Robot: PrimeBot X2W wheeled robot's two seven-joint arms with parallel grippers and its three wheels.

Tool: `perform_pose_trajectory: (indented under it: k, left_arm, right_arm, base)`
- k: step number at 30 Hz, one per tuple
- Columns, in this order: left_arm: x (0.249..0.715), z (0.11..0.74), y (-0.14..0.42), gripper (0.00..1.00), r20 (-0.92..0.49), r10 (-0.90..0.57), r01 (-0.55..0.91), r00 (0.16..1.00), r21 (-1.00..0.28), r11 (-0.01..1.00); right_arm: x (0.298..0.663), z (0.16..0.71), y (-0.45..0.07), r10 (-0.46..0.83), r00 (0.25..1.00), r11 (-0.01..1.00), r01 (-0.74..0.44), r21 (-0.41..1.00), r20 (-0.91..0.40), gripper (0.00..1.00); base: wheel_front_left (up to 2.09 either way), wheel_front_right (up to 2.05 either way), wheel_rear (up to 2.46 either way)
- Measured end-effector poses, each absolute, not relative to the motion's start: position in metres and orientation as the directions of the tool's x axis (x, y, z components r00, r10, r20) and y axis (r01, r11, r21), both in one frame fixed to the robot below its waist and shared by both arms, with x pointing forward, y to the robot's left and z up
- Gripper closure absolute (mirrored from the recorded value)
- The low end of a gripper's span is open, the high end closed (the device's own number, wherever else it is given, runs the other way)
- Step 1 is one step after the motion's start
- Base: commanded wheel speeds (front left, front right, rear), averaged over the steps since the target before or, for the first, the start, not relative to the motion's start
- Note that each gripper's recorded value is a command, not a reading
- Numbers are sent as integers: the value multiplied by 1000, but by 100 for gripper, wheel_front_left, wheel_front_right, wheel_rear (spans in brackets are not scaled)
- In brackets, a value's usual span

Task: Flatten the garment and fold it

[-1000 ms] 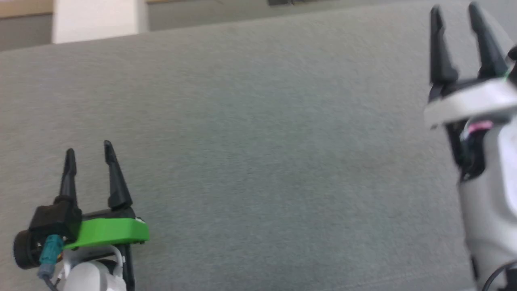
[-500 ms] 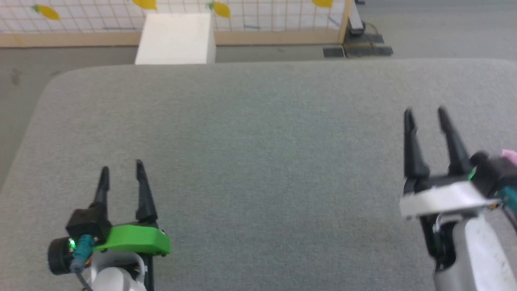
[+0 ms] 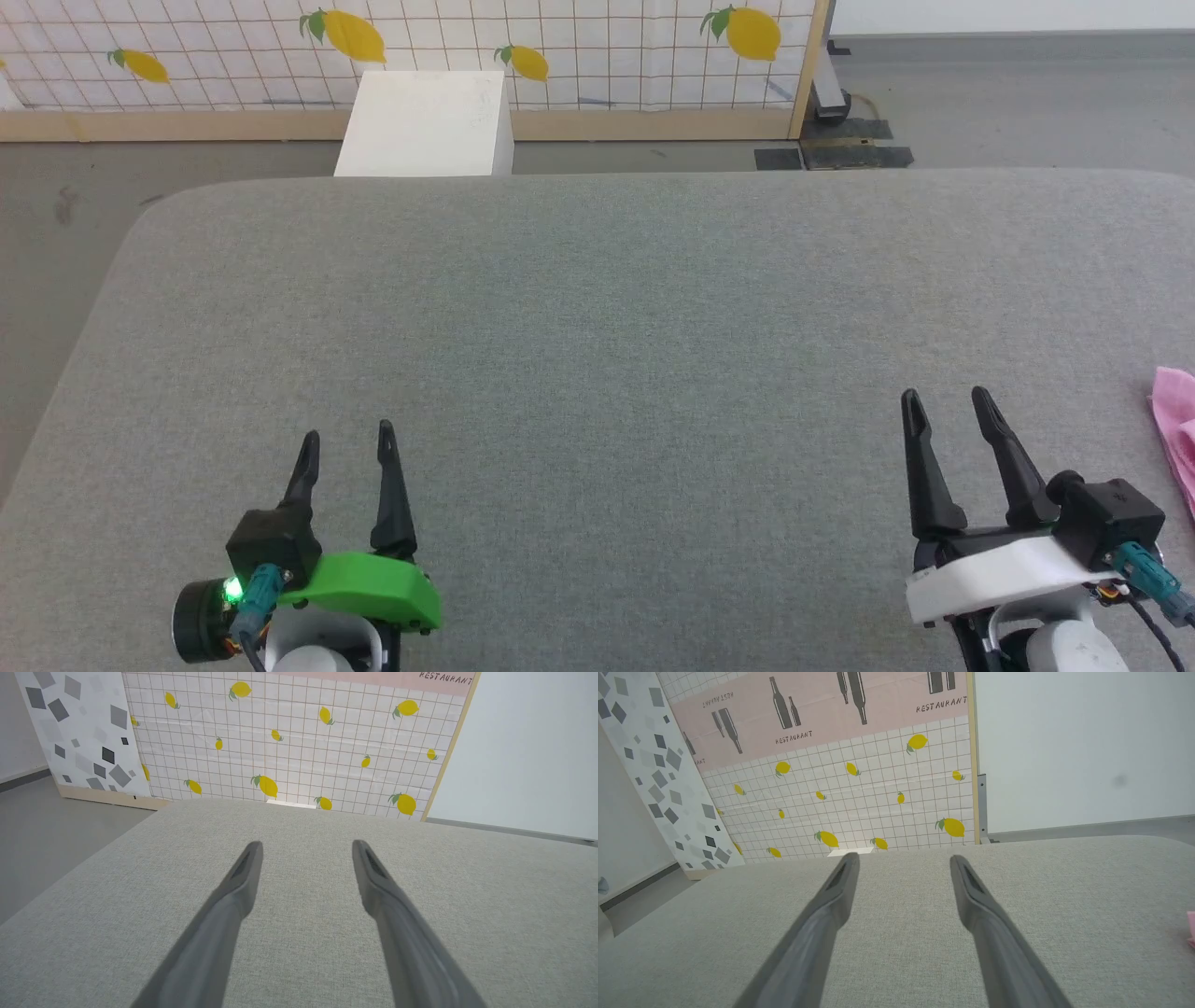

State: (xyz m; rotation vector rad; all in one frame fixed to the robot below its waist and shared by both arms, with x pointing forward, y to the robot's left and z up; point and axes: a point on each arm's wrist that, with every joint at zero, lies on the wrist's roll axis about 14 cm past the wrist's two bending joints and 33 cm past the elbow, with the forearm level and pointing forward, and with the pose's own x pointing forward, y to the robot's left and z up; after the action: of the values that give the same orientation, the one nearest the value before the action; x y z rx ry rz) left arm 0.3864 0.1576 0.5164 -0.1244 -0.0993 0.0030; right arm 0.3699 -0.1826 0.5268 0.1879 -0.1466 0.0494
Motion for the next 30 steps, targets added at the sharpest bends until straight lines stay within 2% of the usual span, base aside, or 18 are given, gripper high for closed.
perform_pose_trajectory:
  k: [4, 5, 30]
  left_arm:
    - [386, 513, 155, 0, 91, -1, 12, 996, -122, 992]
    - [386, 513, 154, 100, 90, -4, 15, 996, -123, 992]
    - [385, 517, 157, 100, 82, -8, 16, 997, -99, 995]
  right_arm:
    - [368, 524, -185, 28, 990, 980, -55, 192, 141, 0]
    - [368, 523, -185, 26, 990, 980, -53, 193, 140, 100]
    - [370, 524, -180, 52, 992, 985, -70, 158, 118, 100]
  base:
    - [0, 0, 0]
    - [0, 0, 0]
    - [0, 0, 0]
